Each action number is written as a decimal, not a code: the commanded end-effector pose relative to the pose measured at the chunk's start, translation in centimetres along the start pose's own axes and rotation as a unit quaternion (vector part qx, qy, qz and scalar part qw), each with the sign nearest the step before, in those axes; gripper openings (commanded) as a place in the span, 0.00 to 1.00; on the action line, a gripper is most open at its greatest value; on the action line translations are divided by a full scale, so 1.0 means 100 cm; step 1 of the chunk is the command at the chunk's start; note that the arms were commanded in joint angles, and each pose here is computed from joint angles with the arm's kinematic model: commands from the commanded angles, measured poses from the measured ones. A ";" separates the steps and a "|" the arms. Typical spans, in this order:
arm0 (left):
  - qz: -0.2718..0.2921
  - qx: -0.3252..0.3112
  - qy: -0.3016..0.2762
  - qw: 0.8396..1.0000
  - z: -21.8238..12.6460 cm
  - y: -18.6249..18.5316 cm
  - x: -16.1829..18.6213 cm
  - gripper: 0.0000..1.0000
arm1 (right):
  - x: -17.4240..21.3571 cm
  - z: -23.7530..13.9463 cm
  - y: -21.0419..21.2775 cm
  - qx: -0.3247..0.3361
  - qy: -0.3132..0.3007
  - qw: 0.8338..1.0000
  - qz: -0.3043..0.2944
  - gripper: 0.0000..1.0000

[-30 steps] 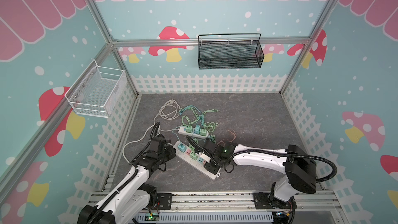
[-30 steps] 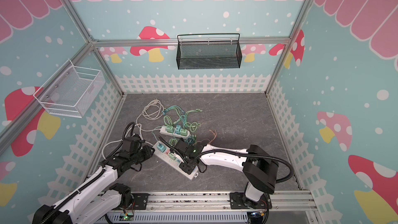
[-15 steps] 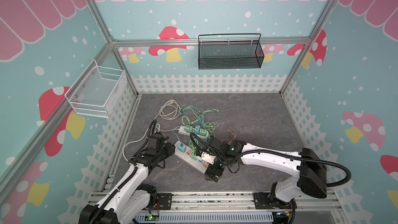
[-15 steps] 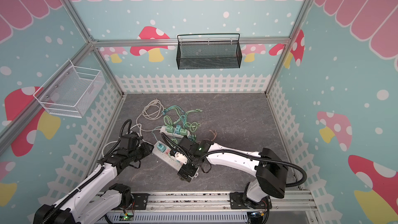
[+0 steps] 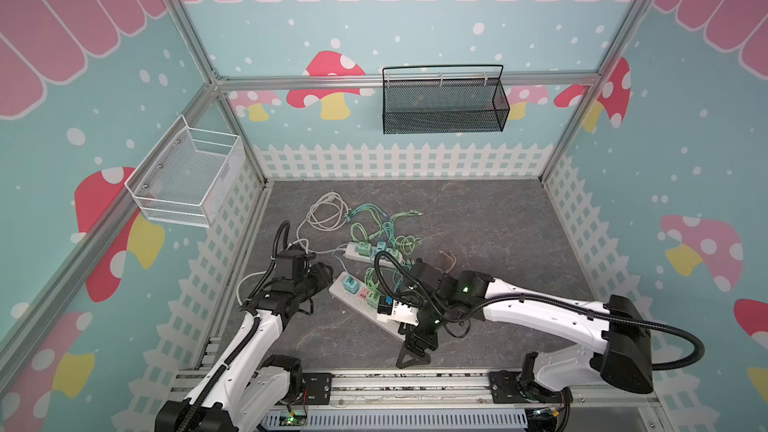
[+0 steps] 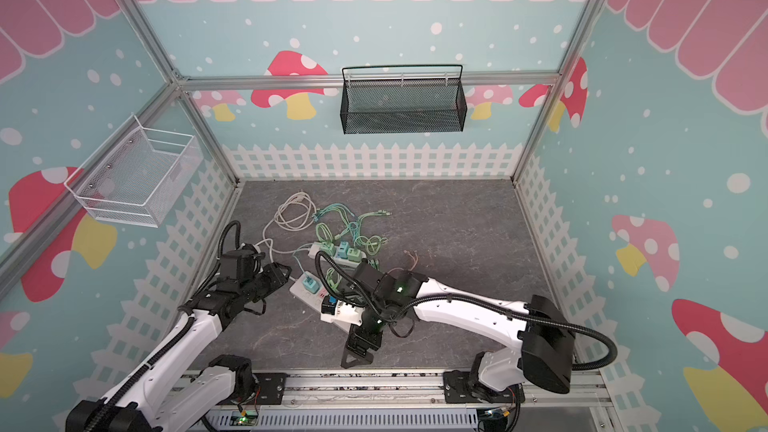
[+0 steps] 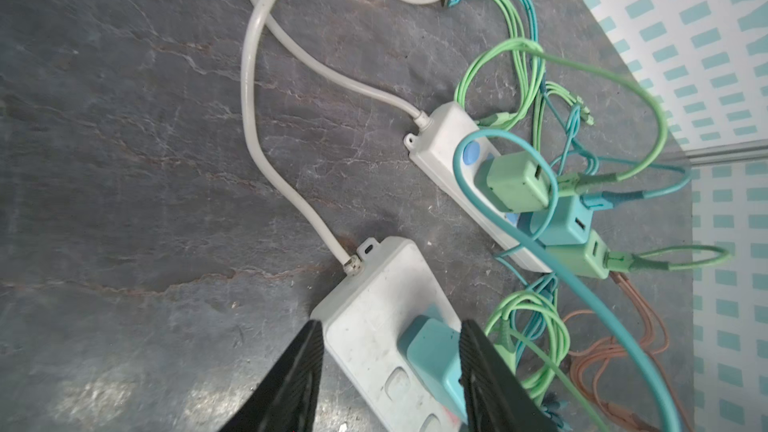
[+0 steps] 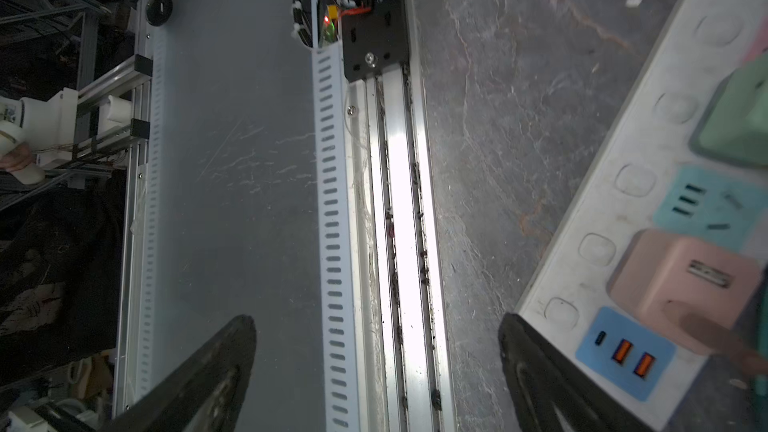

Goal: Insert the plug

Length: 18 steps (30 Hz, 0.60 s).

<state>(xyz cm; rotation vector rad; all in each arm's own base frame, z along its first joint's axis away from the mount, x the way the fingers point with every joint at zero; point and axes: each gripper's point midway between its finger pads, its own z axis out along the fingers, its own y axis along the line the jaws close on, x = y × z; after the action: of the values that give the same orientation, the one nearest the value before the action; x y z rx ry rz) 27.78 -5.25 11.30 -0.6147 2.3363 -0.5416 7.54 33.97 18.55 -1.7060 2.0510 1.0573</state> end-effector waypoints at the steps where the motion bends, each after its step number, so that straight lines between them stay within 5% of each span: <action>1: 0.028 0.005 -0.034 0.999 -0.008 -0.008 -0.024 0.58 | -0.062 -0.050 -0.030 0.126 -0.138 0.981 -0.051 0.98; 7: 0.050 -0.003 -0.085 0.995 -0.019 -0.015 -0.063 0.68 | -0.074 -0.143 -0.109 0.339 -0.244 0.909 -0.004 0.99; 14: 0.105 -0.003 -0.149 0.983 -0.017 -0.021 -0.103 0.73 | -0.041 -0.252 -0.177 0.576 -0.261 0.775 0.019 0.99; 18: 0.127 -0.042 -0.189 0.973 -0.009 -0.005 -0.119 0.74 | -0.007 -0.289 -0.209 0.636 -0.267 0.722 0.059 0.98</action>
<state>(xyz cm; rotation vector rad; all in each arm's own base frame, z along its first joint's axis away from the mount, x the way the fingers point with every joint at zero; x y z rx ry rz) 34.07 -0.71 17.03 -0.4525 2.1226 -0.3210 32.08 17.92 30.14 -0.5932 1.7552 0.1008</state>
